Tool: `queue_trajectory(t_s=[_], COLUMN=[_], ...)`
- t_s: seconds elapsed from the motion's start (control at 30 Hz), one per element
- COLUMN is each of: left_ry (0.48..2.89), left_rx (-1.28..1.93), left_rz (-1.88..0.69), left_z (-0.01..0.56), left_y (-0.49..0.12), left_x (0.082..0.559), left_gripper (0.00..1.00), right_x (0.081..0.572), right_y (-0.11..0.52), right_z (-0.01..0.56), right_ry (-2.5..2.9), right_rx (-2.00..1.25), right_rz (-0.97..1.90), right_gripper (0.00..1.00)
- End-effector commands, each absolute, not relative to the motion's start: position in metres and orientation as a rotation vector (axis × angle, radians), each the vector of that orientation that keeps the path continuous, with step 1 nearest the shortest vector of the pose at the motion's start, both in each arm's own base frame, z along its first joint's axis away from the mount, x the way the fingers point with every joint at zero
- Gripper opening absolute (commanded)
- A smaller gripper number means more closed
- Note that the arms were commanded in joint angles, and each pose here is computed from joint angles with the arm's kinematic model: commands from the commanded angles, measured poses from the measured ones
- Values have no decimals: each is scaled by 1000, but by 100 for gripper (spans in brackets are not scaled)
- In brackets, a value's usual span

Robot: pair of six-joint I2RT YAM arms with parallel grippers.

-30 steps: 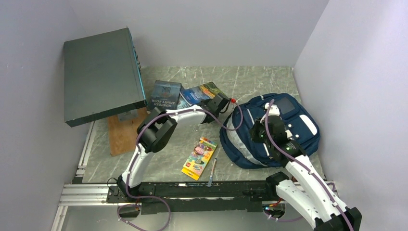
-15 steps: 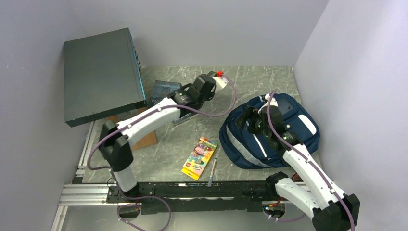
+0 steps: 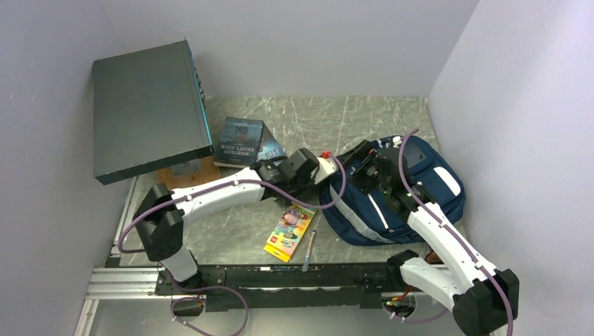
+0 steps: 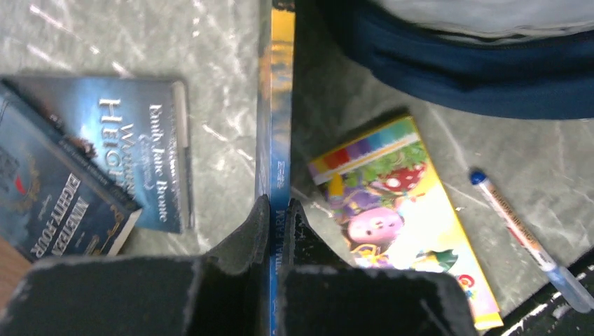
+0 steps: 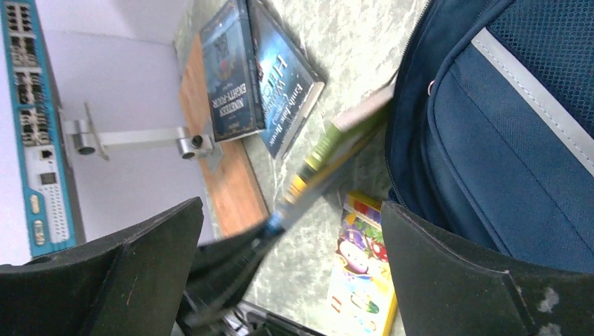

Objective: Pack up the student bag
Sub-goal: Pick up the book from the center of the board.

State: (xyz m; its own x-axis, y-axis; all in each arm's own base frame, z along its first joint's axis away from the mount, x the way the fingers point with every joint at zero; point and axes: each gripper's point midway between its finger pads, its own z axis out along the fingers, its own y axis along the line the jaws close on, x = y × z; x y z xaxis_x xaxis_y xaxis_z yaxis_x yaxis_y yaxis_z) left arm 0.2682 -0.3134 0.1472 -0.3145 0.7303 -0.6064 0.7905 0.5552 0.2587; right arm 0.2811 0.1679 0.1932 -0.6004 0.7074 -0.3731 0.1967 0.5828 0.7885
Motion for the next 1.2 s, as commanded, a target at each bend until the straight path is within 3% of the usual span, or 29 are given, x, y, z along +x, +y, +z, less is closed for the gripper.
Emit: queue_trajectory(t_s=[0.0, 0.27, 0.43, 0.7, 0.77, 0.83, 0.93, 1.03, 1.17], left_ry=[1952, 1919, 1927, 1919, 1904, 1881, 1830, 1727, 1590], left_rx=[1254, 1289, 1341, 1343, 1319, 1277, 1200, 1078, 950], left_rz=[-127, -141, -150, -158, -126, -90, -162, -298, -491], left_z=[173, 176, 167, 173, 179, 188, 219, 266, 329], left_y=[-349, -360, -368, -371, -367, -361, -354, -345, -336], left_x=[258, 244, 236, 234, 237, 241, 236, 226, 208], left_gripper=[0, 0, 0, 2, 15, 27, 47, 97, 100], right_x=[290, 290, 295, 303, 302, 302, 302, 300, 295], right_y=[166, 173, 193, 223, 223, 221, 218, 213, 206], right_z=[207, 165, 151, 159, 169, 182, 210, 245, 272], right_ry=[2036, 2113, 2150, 2145, 2120, 2077, 2001, 1904, 1827], right_rx=[841, 928, 914, 849, 833, 805, 709, 609, 552], right_rz=[983, 981, 1047, 1204, 1226, 1245, 1276, 1319, 1326], right_gripper=[100, 97, 86, 34, 17, 6, 0, 0, 0])
